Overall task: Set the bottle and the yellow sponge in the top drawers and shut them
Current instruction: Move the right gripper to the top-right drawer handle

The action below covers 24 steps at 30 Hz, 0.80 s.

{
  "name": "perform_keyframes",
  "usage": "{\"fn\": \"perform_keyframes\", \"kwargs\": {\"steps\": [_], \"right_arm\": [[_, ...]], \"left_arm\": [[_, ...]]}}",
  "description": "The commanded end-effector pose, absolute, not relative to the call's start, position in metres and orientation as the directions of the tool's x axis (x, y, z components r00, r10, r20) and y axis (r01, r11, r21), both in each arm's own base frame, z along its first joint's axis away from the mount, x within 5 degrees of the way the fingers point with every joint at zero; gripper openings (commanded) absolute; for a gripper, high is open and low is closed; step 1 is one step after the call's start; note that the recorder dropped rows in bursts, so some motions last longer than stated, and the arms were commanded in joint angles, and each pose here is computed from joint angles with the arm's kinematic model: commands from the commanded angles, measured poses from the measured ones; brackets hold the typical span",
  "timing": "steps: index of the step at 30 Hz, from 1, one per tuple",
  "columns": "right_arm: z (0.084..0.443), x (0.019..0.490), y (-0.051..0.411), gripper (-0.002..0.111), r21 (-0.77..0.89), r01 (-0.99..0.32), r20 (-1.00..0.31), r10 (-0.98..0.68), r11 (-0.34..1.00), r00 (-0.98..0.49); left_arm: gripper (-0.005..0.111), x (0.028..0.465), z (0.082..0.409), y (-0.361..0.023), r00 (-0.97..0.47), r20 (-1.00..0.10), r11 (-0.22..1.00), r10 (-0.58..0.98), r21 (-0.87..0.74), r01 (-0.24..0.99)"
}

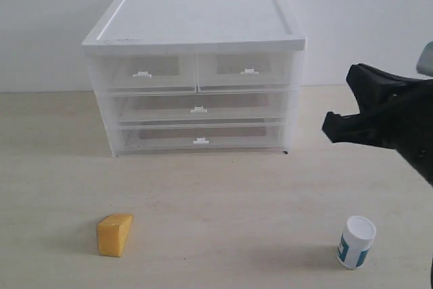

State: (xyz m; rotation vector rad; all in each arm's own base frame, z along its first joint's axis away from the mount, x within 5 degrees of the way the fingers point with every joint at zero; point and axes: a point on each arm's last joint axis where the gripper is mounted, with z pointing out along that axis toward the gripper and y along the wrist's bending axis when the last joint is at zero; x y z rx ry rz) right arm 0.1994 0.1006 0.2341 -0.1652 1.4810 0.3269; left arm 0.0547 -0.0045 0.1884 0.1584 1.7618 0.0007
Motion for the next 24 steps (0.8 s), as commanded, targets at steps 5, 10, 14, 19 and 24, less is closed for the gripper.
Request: {"fn": "perform_keyframes", "kwargs": {"steps": [5,10,14,19,24], "right_arm": [[0.211,0.193,0.137,0.000,0.041,-0.260,-0.995,0.064,0.965,0.080],[0.194,0.204,0.156,0.000,0.042,-0.236,-0.999,0.047,0.971,0.019],[0.185,0.216,0.170,0.000,0.029,-0.235,-0.999,0.031,0.972,0.005],[0.184,0.227,0.182,0.000,0.196,-0.232,-0.980,0.195,0.953,-0.025],[0.193,0.234,0.194,0.000,0.132,-0.265,-0.990,0.138,0.955,0.002]], "left_arm": [[0.004,0.055,0.188,-0.004,-0.180,-0.978,0.991,0.107,0.089,0.104],[0.004,0.055,0.188,-0.004,-0.180,-0.978,0.991,0.107,0.089,0.104],[0.004,0.055,0.188,-0.004,-0.180,-0.978,0.991,0.107,0.089,0.104],[0.004,0.055,0.188,-0.004,-0.180,-0.978,0.991,0.107,0.089,0.104],[0.004,0.055,0.188,-0.004,-0.180,-0.978,0.991,0.107,0.089,0.104]]}}
